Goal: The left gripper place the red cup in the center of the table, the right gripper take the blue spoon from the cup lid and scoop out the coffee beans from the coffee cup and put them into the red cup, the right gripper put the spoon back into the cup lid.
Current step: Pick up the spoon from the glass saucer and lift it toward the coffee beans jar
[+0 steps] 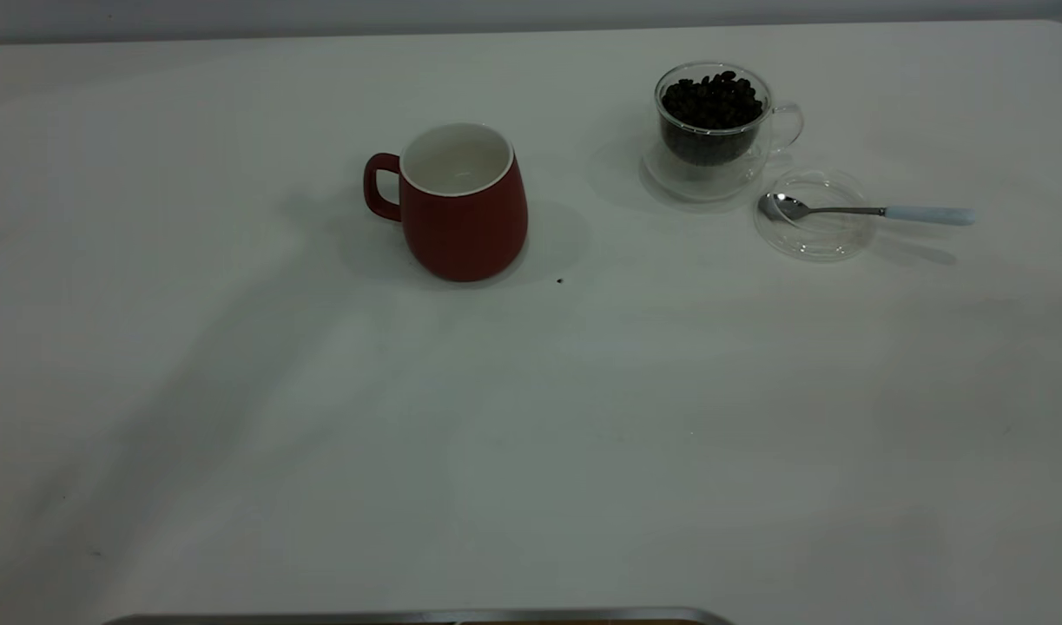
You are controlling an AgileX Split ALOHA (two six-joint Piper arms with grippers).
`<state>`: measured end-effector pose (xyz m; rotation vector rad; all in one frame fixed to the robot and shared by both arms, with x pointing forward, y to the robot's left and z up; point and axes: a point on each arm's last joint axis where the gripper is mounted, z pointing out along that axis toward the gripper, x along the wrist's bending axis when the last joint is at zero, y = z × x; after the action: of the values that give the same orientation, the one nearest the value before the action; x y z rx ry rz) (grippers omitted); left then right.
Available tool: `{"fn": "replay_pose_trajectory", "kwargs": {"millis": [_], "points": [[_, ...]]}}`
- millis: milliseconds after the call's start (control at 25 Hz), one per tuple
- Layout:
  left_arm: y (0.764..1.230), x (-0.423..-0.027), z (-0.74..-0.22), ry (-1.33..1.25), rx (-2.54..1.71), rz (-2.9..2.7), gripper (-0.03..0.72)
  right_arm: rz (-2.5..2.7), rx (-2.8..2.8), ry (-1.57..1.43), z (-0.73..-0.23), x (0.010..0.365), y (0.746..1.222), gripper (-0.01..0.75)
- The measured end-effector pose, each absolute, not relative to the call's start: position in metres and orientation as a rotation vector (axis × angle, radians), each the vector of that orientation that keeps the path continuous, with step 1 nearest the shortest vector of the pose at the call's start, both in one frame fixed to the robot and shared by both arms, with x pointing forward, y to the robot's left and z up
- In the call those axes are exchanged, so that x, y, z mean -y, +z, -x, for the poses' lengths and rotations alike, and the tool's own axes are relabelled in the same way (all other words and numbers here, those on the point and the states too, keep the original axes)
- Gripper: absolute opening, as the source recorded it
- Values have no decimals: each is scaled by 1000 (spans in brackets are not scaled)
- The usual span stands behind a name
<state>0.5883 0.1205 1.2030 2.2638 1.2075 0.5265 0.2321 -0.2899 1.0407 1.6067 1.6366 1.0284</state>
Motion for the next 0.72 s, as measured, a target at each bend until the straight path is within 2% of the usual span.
{"fn": "replay_pose_trajectory", "kwargs": {"millis": [120, 280, 520, 720], "points": [[1238, -144, -543, 560, -1188, -2194, 580, -1607, -1637, 1028, -232, 290, 1041, 457], [1242, -178, -478, 536, -1221, -2185, 580, -1607, -1637, 1028, -232, 290, 1041, 457], [1192, -219, -400, 457, -1303, -2260, 580, -1607, -1637, 1028, -232, 290, 1041, 457], [1131, -240, -360, 359, -1411, -2345, 580, -1607, -1637, 1028, -232, 290, 1041, 457]]}}
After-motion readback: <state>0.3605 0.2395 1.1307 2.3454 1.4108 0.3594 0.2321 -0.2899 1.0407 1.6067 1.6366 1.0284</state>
